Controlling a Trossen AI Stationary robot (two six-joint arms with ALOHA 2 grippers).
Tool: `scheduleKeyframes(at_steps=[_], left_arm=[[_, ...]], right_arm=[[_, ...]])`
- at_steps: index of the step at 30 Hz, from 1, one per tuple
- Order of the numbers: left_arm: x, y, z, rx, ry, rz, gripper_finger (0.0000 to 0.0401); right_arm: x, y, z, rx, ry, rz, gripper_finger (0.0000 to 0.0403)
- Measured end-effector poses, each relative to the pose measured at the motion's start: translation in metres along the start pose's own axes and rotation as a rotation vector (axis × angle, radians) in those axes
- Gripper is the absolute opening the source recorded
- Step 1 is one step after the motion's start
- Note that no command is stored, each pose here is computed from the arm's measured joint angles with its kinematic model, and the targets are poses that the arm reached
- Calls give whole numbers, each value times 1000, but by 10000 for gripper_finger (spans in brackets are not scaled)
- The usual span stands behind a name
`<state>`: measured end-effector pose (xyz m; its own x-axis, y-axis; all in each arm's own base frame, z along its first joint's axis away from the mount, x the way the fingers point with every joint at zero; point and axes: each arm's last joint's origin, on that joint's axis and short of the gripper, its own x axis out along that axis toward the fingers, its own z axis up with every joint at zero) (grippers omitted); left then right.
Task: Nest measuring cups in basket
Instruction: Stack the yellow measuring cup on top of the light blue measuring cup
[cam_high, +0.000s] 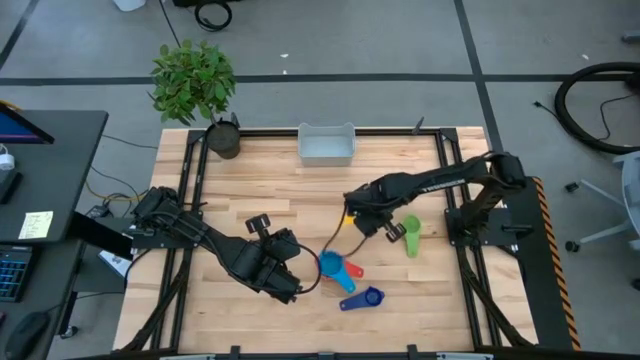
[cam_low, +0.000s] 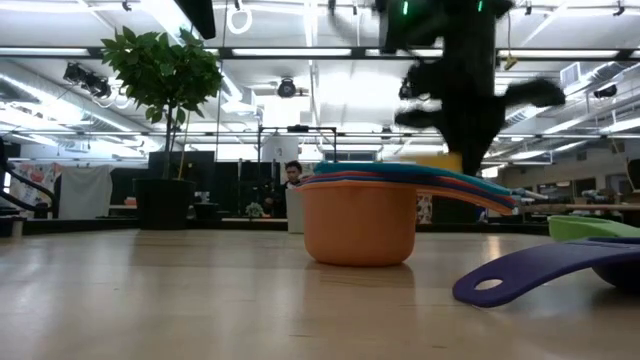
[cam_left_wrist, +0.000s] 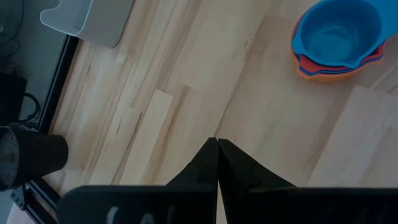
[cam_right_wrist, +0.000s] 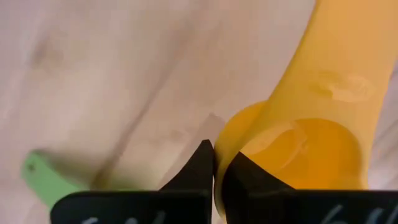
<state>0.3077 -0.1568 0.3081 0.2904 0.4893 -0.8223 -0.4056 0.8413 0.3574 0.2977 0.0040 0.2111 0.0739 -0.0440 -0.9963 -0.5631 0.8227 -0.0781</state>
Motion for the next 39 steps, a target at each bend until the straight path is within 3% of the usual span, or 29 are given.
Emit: scheduleKeyframes(at_steps=[7, 13, 16, 27, 31, 39], left_arm=[[-2, -1, -3, 1, 1, 0, 7], [-16, 2, -14, -5, 3, 1, 7], [-27, 4, -19, -40, -16, -26, 7], [-38, -1, -25, 14, -59, -79, 7], [-37, 0, -24, 16, -59, -76, 7], [-37, 2, -26, 20, -42, -55, 7]], right_arm=[[-53, 33, 42, -360, -132, -51, 13], [-83, 54, 69, -546, -296, -96, 13], [-88, 63, 78, -568, -354, -120, 13], [-96, 73, 97, -474, -540, -154, 13], [-96, 69, 103, -232, -610, -77, 13], [-83, 68, 113, 170, -603, 66, 13]])
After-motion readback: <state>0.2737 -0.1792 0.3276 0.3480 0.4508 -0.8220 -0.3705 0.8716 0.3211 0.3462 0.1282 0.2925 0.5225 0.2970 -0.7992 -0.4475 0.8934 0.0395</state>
